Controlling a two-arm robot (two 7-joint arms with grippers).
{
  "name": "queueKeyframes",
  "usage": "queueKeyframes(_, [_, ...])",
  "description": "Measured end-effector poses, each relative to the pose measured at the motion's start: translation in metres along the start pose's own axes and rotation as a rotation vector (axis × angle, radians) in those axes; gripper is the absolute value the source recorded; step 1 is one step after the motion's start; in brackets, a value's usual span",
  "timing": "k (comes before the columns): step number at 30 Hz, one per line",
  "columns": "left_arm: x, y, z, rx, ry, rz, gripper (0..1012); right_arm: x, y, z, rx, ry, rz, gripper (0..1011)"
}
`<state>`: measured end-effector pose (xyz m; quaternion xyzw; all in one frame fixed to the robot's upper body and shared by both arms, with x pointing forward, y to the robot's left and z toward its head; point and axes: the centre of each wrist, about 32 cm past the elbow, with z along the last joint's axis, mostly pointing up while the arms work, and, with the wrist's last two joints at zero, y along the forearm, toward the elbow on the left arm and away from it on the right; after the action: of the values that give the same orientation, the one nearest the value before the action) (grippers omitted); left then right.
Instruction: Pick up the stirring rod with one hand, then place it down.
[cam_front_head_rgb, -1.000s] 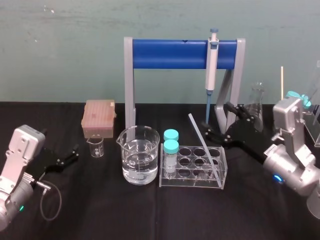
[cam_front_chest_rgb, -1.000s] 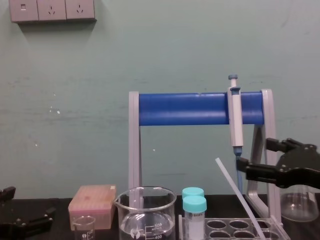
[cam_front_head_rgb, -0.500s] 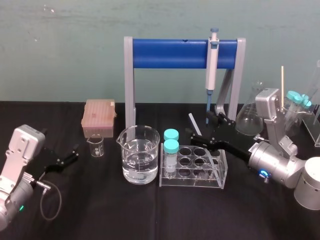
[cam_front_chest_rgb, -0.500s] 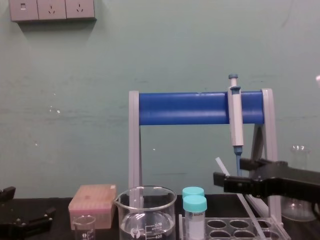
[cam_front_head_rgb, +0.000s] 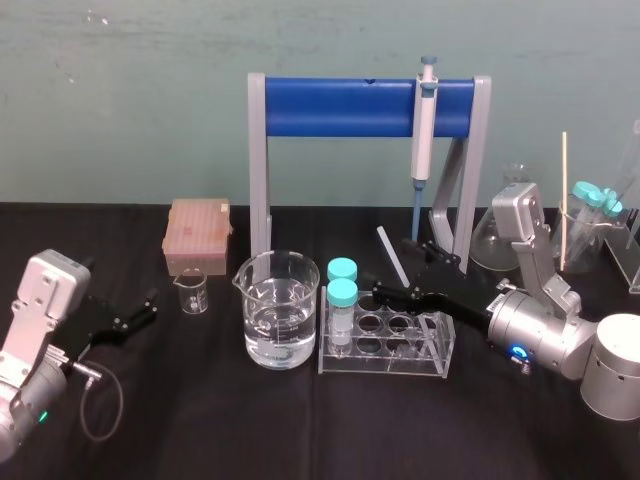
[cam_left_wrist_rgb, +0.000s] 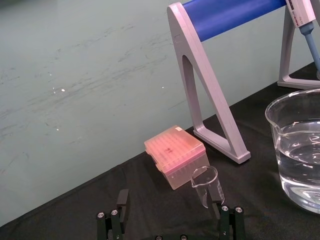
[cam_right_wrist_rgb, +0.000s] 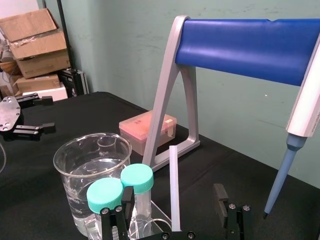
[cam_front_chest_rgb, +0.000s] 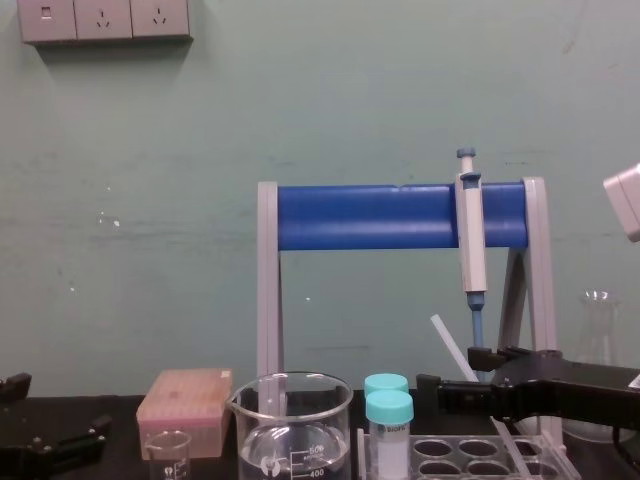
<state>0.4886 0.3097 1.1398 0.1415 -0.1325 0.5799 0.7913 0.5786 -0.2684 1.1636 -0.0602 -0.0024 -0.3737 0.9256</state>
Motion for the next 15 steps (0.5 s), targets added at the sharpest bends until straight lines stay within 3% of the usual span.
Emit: queueKeyframes(15, [0.0,0.0,0.0,0.0,0.0,0.0,1000,0.0004,-0.0005,0.0001,0.003,-0.001,-0.001,996])
